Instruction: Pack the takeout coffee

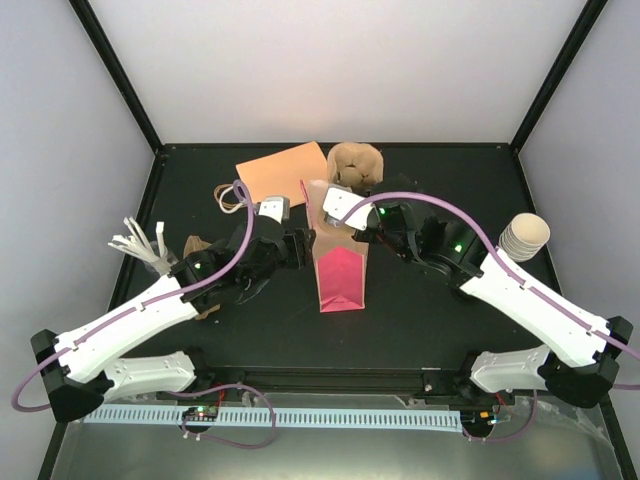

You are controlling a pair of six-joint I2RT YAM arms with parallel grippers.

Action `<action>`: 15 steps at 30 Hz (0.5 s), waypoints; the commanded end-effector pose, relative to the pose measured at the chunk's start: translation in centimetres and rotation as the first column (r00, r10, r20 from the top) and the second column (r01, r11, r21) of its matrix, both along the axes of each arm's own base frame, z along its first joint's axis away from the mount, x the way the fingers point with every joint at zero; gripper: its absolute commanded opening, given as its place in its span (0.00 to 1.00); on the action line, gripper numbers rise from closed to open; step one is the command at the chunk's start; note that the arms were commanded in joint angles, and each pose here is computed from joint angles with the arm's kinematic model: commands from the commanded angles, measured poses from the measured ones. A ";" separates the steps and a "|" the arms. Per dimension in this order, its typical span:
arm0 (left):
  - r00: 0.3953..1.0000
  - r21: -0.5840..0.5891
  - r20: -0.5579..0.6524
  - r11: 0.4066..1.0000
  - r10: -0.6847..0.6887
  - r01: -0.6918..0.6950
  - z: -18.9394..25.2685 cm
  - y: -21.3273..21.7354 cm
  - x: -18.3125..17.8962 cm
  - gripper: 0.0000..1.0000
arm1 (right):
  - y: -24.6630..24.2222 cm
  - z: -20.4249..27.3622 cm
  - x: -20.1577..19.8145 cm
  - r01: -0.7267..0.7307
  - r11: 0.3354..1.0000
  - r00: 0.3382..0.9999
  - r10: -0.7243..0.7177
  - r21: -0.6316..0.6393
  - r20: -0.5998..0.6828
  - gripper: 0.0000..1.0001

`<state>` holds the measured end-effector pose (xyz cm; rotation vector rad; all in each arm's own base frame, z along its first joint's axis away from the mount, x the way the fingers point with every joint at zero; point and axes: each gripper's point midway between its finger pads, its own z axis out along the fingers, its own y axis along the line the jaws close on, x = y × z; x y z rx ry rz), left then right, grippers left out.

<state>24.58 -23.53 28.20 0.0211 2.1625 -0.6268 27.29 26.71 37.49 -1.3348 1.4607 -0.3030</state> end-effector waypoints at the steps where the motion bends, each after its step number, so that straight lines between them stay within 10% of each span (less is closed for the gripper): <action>1: 0.999 -0.007 0.049 1.000 0.005 -0.005 2.1 -0.1 0.4 0.64 | -0.1 -1.0 0.0 0.020 0.999 1.000 -0.020 -0.041 0.005 0.26; 15: 0.998 0.028 0.067 1.000 0.009 -0.011 2.4 0.6 0.3 0.29 | 0.1 -5.4 -4.1 -0.086 0.987 0.977 0.056 -0.137 -0.208 0.26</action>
